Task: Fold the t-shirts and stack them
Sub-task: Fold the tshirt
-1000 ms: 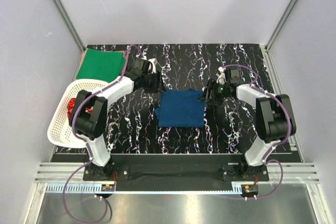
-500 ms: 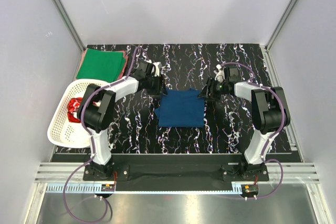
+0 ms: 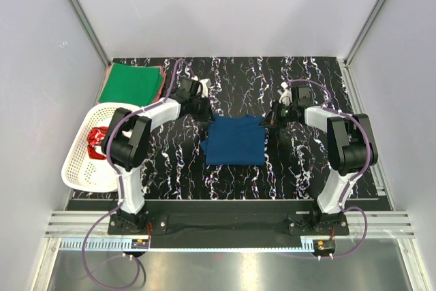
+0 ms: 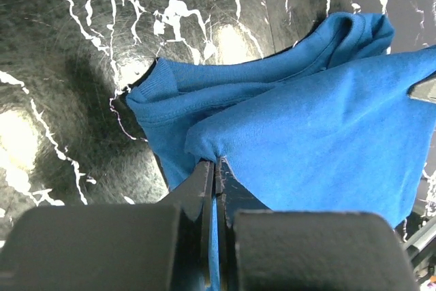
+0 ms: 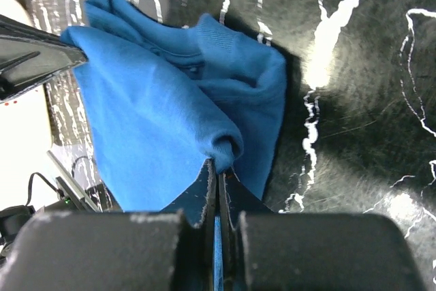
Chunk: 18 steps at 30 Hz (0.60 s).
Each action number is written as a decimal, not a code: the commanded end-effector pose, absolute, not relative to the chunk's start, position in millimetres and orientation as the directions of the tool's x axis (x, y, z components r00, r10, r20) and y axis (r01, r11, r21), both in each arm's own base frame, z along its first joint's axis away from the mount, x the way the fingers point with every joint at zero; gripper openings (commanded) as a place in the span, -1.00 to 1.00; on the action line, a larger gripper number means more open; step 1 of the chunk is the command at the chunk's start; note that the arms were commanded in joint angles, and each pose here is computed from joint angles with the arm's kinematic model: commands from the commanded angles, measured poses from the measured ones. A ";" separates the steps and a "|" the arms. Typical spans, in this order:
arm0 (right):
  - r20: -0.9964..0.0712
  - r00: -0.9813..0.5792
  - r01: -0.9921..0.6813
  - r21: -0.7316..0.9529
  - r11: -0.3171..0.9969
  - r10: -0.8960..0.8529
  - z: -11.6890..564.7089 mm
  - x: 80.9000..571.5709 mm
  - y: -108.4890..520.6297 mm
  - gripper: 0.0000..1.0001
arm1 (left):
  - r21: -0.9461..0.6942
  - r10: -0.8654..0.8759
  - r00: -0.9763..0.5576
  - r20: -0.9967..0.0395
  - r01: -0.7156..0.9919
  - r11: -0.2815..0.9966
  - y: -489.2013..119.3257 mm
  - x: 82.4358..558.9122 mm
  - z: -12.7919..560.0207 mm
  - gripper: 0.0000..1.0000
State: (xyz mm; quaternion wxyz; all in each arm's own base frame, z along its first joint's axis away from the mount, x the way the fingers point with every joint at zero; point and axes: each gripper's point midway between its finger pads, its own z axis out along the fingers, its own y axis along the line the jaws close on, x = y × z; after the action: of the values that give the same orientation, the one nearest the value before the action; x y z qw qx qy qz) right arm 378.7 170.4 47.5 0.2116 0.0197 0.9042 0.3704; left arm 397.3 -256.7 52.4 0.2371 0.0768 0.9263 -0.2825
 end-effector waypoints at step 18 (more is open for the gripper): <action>-0.474 -0.849 -0.184 0.677 0.713 0.231 58.6 455.4 180.7 -0.95 | -0.533 -0.178 -0.812 -0.556 0.183 0.826 -242.8 474.6 70.9 -1.00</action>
State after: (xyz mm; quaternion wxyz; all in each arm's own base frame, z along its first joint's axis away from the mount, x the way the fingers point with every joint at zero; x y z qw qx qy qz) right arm 433.0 177.9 60.9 0.2555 0.0113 0.8894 0.3789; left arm 441.3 -244.4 58.5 0.2694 0.0109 0.9220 -0.2779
